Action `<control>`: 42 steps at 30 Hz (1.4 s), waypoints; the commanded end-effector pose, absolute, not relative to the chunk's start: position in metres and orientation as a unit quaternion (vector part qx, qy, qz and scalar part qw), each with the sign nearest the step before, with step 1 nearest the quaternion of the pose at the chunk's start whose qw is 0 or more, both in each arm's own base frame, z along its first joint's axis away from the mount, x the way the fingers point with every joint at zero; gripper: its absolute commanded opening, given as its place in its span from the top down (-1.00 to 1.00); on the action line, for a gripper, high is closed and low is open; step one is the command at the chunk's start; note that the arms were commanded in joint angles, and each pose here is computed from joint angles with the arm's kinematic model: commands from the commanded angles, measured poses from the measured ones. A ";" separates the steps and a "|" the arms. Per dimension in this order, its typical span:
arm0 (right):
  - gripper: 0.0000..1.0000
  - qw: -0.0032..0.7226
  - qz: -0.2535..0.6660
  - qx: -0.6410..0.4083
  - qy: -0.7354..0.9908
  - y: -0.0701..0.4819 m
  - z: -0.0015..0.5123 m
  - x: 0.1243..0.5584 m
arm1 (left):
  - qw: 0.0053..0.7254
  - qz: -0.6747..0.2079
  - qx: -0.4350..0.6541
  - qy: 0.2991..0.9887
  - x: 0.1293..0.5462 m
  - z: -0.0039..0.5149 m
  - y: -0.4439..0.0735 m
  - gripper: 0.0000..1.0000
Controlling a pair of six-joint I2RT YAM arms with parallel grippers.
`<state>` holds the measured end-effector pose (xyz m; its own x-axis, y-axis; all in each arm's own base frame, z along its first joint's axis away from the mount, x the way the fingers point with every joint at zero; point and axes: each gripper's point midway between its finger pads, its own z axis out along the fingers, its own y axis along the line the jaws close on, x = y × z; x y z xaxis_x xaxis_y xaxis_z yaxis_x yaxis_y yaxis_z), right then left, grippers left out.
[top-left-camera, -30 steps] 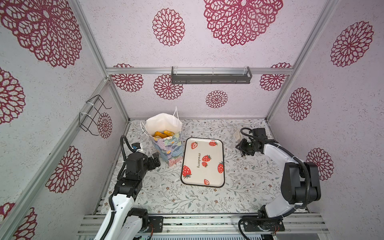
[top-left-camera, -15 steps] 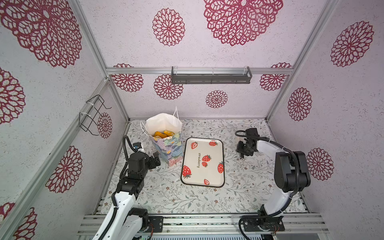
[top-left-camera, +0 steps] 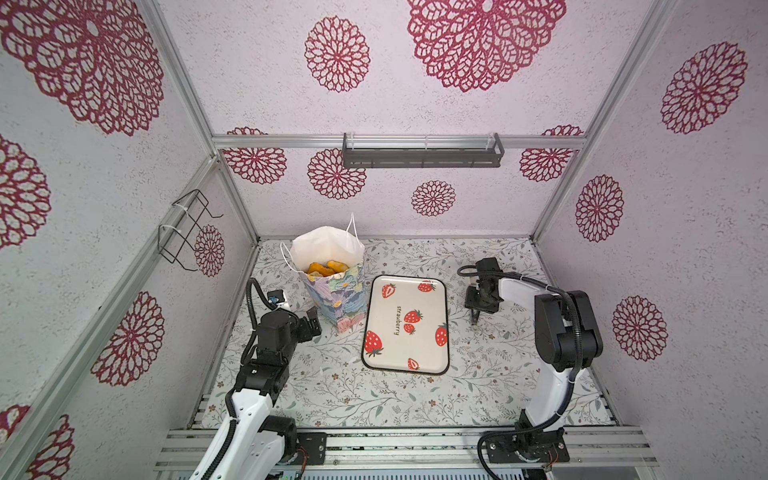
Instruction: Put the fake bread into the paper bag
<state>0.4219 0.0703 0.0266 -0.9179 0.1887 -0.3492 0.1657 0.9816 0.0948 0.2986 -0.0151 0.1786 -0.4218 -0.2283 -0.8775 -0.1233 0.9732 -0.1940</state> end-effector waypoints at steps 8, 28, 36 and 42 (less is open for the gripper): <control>-0.88 0.221 0.019 0.082 0.972 0.070 0.056 0.417 | 0.583 -0.005 -0.083 0.808 0.301 0.192 -0.005 -0.95; -0.97 0.423 -0.031 0.114 0.898 0.027 0.154 0.393 | 0.615 0.008 -0.098 0.783 0.332 0.190 0.025 -0.95; -0.98 0.490 -0.077 0.113 0.861 0.006 0.169 0.381 | 0.602 0.046 -0.085 0.792 0.352 0.161 0.041 -0.95; -0.97 0.528 -0.094 0.101 0.838 -0.004 0.165 0.376 | 0.596 0.044 -0.098 0.796 0.375 0.142 0.065 -0.95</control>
<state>0.3717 0.0053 0.1416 -0.5293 0.1082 -0.8415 0.2508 0.9675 -0.0333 0.3597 0.0598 0.1187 -0.3631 -0.1278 -0.9230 -0.2375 0.9705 -0.0410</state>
